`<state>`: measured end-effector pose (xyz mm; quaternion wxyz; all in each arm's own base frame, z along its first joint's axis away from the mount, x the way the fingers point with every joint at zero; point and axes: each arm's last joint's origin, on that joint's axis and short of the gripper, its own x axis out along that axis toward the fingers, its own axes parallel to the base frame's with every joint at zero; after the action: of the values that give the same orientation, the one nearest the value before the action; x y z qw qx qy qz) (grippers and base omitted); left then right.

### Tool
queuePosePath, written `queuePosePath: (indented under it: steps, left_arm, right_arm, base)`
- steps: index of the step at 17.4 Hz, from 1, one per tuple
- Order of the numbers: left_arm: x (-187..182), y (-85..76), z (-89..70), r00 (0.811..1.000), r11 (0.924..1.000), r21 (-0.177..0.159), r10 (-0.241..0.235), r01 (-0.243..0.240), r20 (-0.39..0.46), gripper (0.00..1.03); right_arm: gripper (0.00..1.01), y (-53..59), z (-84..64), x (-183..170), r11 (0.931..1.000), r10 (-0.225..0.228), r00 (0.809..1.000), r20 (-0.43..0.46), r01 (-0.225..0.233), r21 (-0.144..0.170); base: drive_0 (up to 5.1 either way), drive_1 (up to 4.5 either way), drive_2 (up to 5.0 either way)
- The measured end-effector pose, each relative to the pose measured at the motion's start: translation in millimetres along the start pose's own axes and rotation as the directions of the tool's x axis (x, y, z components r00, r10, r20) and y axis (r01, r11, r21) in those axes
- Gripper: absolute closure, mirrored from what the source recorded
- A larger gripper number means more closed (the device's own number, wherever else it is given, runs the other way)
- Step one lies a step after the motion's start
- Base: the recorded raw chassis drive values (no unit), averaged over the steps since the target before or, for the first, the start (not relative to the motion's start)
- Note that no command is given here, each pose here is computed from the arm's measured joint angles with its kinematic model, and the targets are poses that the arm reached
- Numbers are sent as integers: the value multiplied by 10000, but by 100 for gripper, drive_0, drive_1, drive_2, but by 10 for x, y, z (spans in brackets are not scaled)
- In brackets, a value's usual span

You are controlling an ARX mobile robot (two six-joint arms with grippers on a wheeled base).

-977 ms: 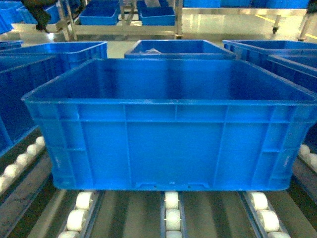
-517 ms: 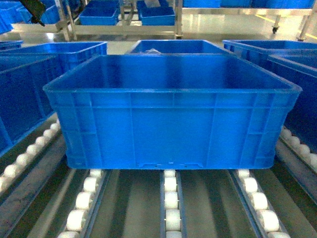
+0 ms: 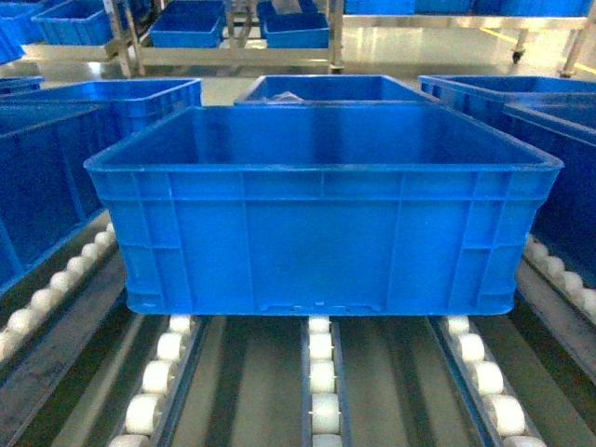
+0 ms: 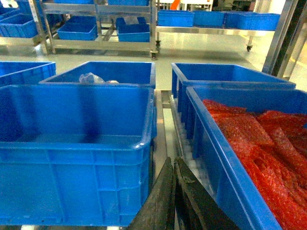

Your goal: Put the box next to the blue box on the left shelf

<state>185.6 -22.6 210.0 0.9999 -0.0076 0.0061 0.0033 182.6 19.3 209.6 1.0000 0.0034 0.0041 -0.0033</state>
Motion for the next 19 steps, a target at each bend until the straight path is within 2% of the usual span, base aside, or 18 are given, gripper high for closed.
queuePosePath:
  steps: [4,5,6,7,8,11,15,16,19]
  left_arm:
    - [-218,99,-160,10000,10000,-10,-50,50,40,101]
    - [-255,117,-189,10000,10000,-9,-27,27,18,101]
    - [-298,162,-218,9998,9998,-12,-214,214,7,101]
    - [-333,224,-238,10000,10000,-14,-20,20,36,101]
    - [-360,246,-252,9999,9999,-19,137,-137,39,101]
    - [-447,233,-311,10000,10000,-18,-57,57,9,101]
    - [-537,235,-350,10000,10000,-18,-54,54,40,101]
    - [-554,235,-360,9998,10000,-18,-56,56,169,101]
    - [-595,236,-405,9999,10000,-14,-67,67,150,101]
  right_arm:
    - [99,-86,-161,-212,10000,42,10000,18,-42,-6]
    - [99,-134,-193,-250,9998,221,9998,-17,-221,-13]
    - [99,-195,-219,-290,10000,4,10000,-12,-4,-5]
    - [99,-211,-233,-321,9999,-114,9999,27,114,-4]
    - [99,-207,-254,-354,10000,-30,10000,11,30,-4]
    - [99,-198,-308,-435,10000,61,10000,-13,-61,-5]
    - [99,-199,-343,-520,10000,61,10000,41,-61,-5]
    - [99,-199,-365,-539,10000,63,9995,304,-63,-5]
    - [99,-199,-404,-577,10000,66,9999,106,-66,-5]
  base:
    - [0,0,0]
    - [0,0,0]
    - [0,0,0]
    - [0,0,0]
    - [0,0,0]
    - [0,0,0]
    - [0,0,0]
    - [0,0,0]
    - [0,0,0]
